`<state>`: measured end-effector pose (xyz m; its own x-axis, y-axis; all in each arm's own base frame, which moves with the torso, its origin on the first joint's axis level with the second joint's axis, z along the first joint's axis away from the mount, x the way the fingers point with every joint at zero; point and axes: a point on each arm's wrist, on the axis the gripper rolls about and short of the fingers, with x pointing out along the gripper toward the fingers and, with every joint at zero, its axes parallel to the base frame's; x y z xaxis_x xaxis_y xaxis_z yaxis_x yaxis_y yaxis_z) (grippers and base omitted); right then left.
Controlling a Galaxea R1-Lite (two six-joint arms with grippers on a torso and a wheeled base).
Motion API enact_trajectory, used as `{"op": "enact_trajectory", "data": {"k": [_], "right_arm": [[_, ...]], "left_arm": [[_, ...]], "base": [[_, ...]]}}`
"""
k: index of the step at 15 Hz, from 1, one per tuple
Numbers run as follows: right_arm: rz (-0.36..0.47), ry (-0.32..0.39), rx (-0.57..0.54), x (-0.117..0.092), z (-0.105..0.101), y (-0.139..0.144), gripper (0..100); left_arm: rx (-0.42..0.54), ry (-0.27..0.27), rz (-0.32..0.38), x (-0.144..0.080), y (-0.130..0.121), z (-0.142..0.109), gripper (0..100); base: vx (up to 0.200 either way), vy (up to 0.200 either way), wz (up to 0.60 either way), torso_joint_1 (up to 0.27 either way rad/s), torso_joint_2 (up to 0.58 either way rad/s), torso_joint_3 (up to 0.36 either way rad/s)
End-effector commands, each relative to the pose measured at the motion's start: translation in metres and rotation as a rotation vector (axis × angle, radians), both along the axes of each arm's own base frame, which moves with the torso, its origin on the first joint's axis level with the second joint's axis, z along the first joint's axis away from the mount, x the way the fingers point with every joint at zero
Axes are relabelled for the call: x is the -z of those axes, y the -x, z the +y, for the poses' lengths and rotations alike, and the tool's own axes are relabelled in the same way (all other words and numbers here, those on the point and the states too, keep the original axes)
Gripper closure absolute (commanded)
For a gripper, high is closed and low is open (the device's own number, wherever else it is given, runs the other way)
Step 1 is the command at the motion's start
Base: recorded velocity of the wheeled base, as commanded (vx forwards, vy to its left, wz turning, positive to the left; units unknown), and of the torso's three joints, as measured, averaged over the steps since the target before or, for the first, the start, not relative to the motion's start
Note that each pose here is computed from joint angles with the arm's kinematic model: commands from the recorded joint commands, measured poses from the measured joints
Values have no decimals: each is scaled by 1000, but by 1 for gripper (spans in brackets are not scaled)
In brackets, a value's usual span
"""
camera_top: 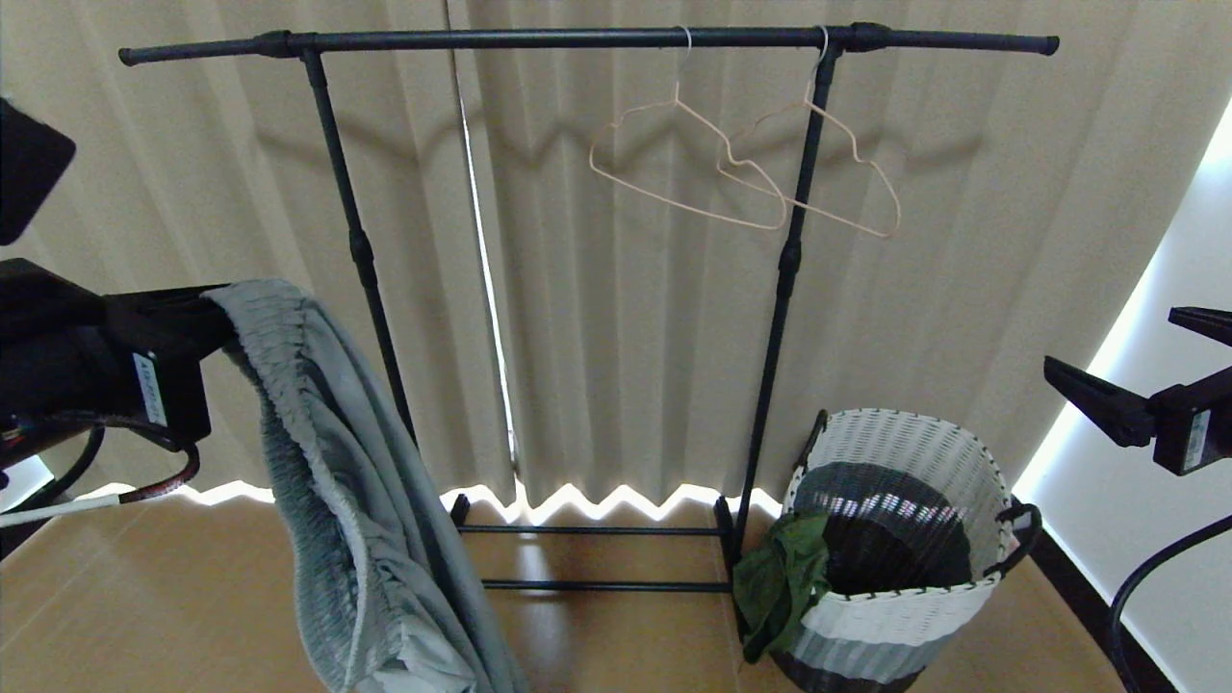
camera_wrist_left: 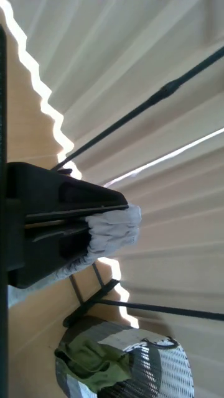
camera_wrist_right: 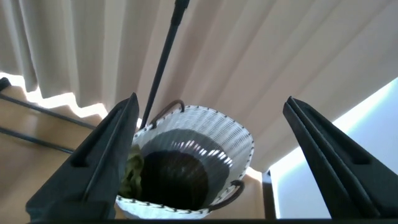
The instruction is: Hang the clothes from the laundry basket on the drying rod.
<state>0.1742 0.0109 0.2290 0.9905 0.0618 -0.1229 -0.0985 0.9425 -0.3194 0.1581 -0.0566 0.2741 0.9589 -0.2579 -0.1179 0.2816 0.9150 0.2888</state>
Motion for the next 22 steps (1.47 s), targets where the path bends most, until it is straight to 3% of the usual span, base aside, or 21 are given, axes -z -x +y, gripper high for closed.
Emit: {"op": "enact_trajectory", "data": {"k": [1,14,18,22], "right_arm": [[1,1,-1,0,0,0,0],[4,1,-1,1,0,-1,0],[13,-13,-95,2,2,-1,0],[33,-14,-110,5,3,-6,0]], "left_arm": [[-37,-35,8,11,-2,6,100],[-43,-42,41,29,13,13,100],[-45,-14,53,39,29,18,100],[-45,-2,59,46,38,20,100]], "base": [[0,0,0,105,-456,-339],[0,0,0,153,-461,-318],[0,0,0,43,-107,-63],[200,0,0,0,-12,0]]}}
